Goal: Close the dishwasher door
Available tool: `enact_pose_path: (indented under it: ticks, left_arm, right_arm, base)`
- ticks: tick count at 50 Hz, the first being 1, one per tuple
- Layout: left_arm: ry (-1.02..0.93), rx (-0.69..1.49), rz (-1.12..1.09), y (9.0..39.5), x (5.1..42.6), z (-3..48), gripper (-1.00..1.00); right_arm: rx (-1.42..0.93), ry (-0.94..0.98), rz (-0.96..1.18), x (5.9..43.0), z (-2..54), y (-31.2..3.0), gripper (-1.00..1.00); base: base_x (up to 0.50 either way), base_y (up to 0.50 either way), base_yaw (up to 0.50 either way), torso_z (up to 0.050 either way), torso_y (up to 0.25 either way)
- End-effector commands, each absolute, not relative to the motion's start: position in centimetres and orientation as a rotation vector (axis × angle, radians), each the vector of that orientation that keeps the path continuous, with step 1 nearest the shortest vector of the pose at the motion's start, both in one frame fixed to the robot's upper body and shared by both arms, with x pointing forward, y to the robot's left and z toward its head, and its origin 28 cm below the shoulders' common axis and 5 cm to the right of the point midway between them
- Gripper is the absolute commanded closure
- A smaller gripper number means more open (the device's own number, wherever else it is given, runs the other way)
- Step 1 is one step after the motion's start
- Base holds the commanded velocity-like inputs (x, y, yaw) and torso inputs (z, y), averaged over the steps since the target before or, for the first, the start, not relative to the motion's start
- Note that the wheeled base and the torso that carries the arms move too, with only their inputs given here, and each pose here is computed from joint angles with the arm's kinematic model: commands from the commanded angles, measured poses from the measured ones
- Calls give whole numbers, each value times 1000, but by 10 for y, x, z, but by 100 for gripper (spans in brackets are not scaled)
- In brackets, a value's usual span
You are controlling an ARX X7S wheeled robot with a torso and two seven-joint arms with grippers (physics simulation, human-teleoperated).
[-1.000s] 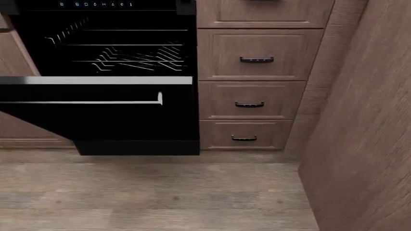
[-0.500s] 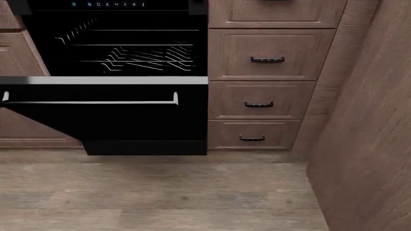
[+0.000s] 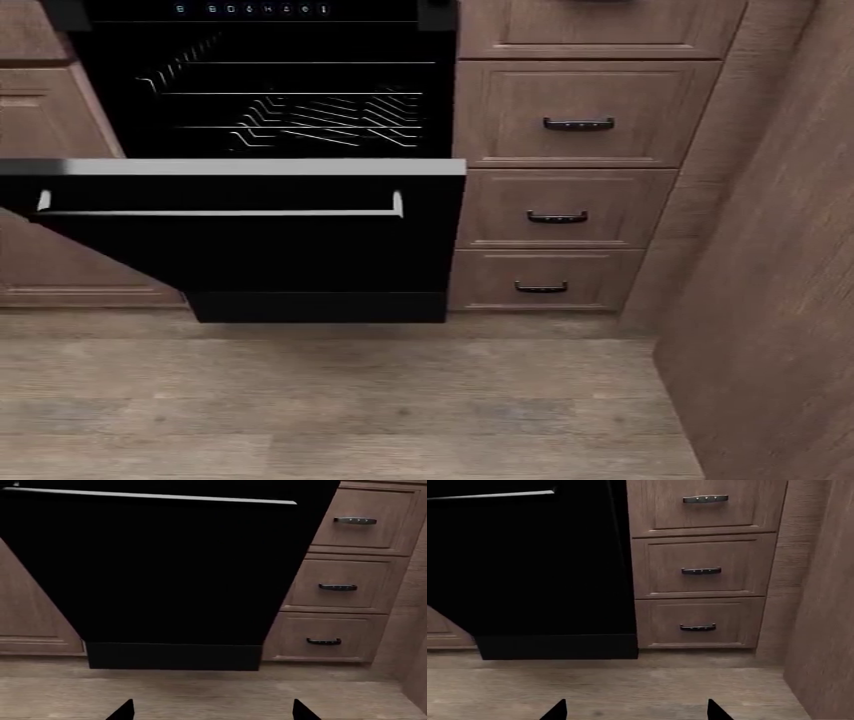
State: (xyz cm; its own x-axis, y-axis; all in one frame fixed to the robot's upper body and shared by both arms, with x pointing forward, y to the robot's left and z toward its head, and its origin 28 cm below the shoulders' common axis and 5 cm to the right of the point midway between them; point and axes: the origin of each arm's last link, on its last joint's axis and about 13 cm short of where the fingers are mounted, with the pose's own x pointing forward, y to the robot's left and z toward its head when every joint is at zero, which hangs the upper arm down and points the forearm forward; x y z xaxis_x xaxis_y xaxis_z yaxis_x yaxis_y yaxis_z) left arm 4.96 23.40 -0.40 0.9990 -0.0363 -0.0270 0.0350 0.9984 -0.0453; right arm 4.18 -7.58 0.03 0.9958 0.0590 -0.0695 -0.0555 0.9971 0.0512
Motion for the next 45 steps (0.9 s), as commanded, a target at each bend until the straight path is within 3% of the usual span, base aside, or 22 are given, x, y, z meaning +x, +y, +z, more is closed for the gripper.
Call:
enact_pose_path:
  ticks: [1,45]
  left_arm:
    - [29,-45,-36,234,50,-4,-100]
    - [29,-46,-35,234,49,-4,-100]
  right_arm:
    - [49,70,56,41,0,-76,-100]
    - [47,68,52,41,1,-76,-100]
  base:
    - [0,121,0,0,0]
    - [0,125,0,0,0]
